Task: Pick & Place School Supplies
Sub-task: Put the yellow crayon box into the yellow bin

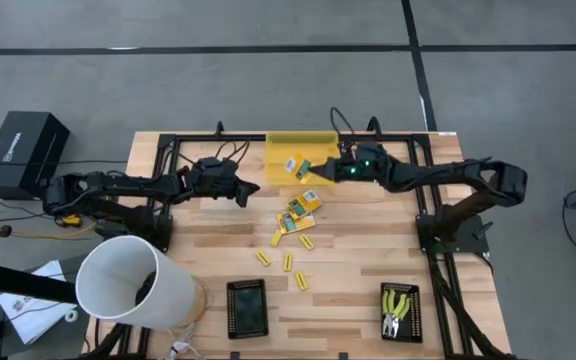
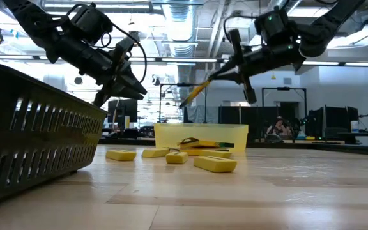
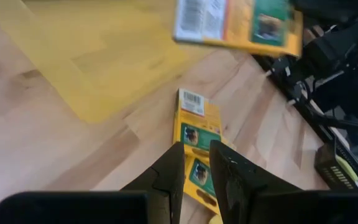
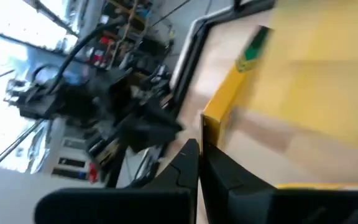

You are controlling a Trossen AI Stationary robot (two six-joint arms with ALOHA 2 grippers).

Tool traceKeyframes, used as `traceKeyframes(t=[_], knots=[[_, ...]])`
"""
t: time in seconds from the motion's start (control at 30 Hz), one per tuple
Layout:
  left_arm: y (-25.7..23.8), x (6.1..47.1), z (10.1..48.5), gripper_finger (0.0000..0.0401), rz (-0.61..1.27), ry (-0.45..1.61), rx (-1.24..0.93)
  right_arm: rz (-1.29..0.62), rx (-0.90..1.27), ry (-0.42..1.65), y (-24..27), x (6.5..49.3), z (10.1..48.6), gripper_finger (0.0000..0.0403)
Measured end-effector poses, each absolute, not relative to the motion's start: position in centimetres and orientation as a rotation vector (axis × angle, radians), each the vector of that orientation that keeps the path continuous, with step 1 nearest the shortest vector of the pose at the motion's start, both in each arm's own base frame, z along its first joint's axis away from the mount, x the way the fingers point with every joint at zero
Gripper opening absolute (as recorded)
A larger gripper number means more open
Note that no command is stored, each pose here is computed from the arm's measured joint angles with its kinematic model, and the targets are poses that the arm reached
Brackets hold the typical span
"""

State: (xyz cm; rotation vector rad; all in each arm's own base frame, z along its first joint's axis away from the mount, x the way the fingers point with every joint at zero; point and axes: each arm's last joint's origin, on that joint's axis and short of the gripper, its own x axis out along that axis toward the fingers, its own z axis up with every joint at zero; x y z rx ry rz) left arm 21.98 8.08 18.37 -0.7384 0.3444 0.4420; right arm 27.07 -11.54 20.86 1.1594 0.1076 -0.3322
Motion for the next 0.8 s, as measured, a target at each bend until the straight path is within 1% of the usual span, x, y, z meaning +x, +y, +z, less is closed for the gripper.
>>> traceKeyframes(t=[0.17, 0.5, 0.7, 0.8], knots=[[8.2, 22.0, 18.4, 0.0072, 0.439, 0.336, -0.739, -0.396, 1.152, 0.092, -14.0, 25.8, 20.6, 0.0000], [8.2, 22.0, 18.6, 0.0072, 0.441, 0.316, -0.733, -0.547, 1.121, 0.236, -16.6, 23.4, 18.9, 0.0000], [8.2, 22.1, 18.6, 0.0072, 0.440, 0.313, -0.733, -0.588, 1.099, 0.199, -17.8, 22.6, 19.0, 0.0000], [8.2, 22.1, 18.7, 0.0072, 0.439, 0.308, -0.732, -0.557, 1.086, 0.191, -18.1, 22.4, 19.2, 0.0014]])
